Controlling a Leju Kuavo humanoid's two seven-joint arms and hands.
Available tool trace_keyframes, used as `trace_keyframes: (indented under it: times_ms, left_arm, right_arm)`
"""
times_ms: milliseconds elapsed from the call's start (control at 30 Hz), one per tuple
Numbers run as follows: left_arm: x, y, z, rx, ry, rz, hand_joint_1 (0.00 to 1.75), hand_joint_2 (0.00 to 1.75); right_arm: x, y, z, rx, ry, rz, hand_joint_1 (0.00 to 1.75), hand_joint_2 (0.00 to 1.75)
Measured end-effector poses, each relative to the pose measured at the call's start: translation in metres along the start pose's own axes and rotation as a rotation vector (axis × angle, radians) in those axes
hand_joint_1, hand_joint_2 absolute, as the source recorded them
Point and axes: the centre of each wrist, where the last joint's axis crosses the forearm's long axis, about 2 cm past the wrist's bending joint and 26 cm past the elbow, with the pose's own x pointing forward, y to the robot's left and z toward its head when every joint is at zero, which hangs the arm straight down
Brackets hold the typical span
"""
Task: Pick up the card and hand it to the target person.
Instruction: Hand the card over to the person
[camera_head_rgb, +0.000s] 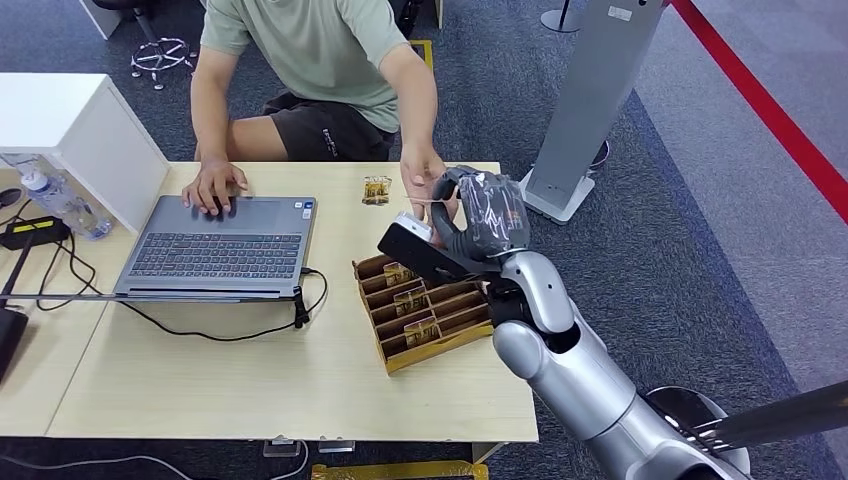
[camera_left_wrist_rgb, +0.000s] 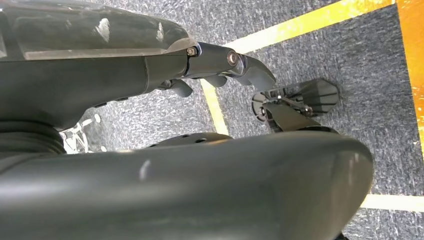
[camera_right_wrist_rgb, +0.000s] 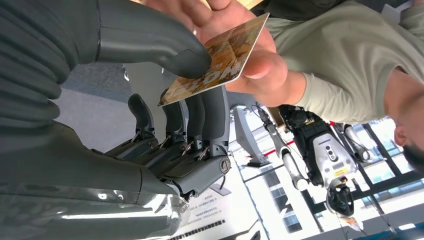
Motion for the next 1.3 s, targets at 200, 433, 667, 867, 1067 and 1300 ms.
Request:
trace_keyframes:
  times_ms: [200,433,667,867,1067,1300]
  left_arm:
    - [0.005,0.0,0.0,-0.001,-0.006,-0.007,0.0,0.0]
    - [0.006,0.0,0.0,-0.001,-0.002,-0.007,0.0,0.0]
    - [0.007,0.0,-0.001,-0.007,0.003,-0.018,0.0,0.0]
    - [0.009,0.0,-0.001,-0.01,0.004,-0.029,0.0,0.0]
    - [0.009,0.0,-0.001,-0.001,0.005,-0.022,0.0,0.0]
    - [0.003,0.0,0.0,0.012,0.002,0.011,0.0,0.0]
  right_arm:
    - [-0.005,0.01,-0.024,0.006,0.0,0.0,1.29,1.75]
    - [-0.008,0.026,-0.044,0.045,0.041,0.012,1.29,1.75]
    - [-0.013,0.038,-0.044,0.066,0.075,0.027,0.0,1.75]
    - [-0.016,0.043,-0.043,0.082,0.098,0.027,0.0,1.75]
    - [-0.014,0.043,-0.041,0.072,0.107,-0.014,0.0,1.75]
    - [-0.008,0.041,-0.027,0.041,0.09,-0.137,0.0,1.75]
